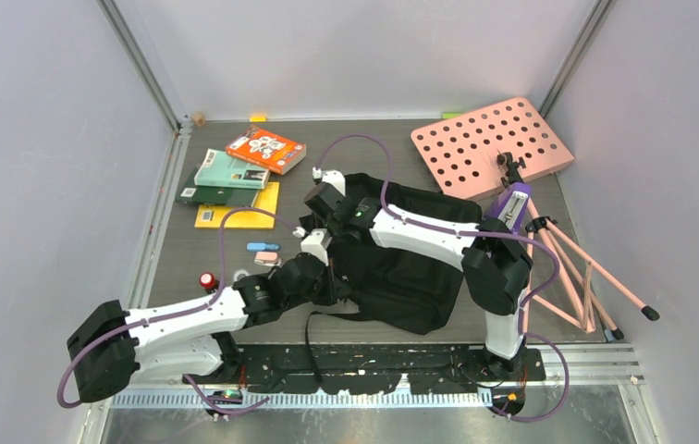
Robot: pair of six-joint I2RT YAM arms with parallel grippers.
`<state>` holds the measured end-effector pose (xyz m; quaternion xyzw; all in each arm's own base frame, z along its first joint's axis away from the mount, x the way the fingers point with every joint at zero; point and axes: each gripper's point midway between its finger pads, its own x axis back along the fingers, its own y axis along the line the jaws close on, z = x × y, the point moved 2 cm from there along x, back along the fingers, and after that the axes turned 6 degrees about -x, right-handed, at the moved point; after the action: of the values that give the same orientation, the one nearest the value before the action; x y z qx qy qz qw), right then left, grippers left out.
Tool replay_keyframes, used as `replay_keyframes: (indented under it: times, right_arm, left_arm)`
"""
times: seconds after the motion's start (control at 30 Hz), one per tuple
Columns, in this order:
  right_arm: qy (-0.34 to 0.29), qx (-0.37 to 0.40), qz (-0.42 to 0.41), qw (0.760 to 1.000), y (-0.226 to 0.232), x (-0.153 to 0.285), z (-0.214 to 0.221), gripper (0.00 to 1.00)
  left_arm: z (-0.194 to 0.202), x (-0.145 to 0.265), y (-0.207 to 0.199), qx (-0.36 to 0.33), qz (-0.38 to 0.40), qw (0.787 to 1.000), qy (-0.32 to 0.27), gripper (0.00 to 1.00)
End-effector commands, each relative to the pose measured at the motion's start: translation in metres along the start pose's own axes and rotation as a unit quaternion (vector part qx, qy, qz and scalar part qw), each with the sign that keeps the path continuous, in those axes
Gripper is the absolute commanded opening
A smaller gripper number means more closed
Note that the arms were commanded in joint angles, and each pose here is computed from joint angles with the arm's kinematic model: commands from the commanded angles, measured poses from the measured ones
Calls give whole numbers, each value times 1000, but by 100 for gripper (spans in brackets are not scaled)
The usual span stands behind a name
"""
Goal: Pack the student bag
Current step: Unzip the student bag at the center of the board.
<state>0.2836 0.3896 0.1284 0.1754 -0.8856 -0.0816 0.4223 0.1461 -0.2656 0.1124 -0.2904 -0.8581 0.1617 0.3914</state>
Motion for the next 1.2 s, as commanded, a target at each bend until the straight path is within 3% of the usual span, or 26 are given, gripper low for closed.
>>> replay_keyframes:
  times: [0.0, 0.3, 0.33, 0.37, 0.4, 0.47, 0.53, 0.63, 0.87, 1.17]
  right_arm:
    - [-96, -25, -70, 993, 35, 23, -54, 1]
    - [-94, 0, -78, 993, 32, 27, -59, 1]
    - [-95, 5, -78, 992, 32, 29, -59, 7]
    - [-97, 5, -78, 992, 31, 34, -62, 12]
    - [-99, 7, -76, 992, 28, 36, -64, 23]
    - [-104, 10, -76, 992, 25, 46, -70, 39]
    - [-114, 13, -71, 991, 19, 58, -77, 50]
    - [-133, 12, -47, 990, 3, 78, -86, 58]
    - [-146, 9, 18, 989, -42, 101, -74, 69]
    - [-117, -52, -53, 990, -52, 142, -39, 69]
  left_arm:
    - [-2, 0, -42, -12, 90, 996, -5, 0]
    - [6, 8, -48, -9, 77, 997, 27, 0]
    - [6, 9, -44, -9, 65, 997, 30, 1]
    - [6, 11, -40, -9, 48, 998, 35, 6]
    - [5, 14, -34, -11, 30, 999, 37, 13]
    - [1, 21, -24, -18, -8, 999, 37, 34]
    - [-4, 28, -19, -24, -27, 999, 35, 50]
    - [-9, 39, -15, -27, -40, 998, 36, 61]
    - [-20, 55, 11, -37, -88, 994, 56, 67]
    - [-67, 50, 32, 20, -89, 996, -15, 69]
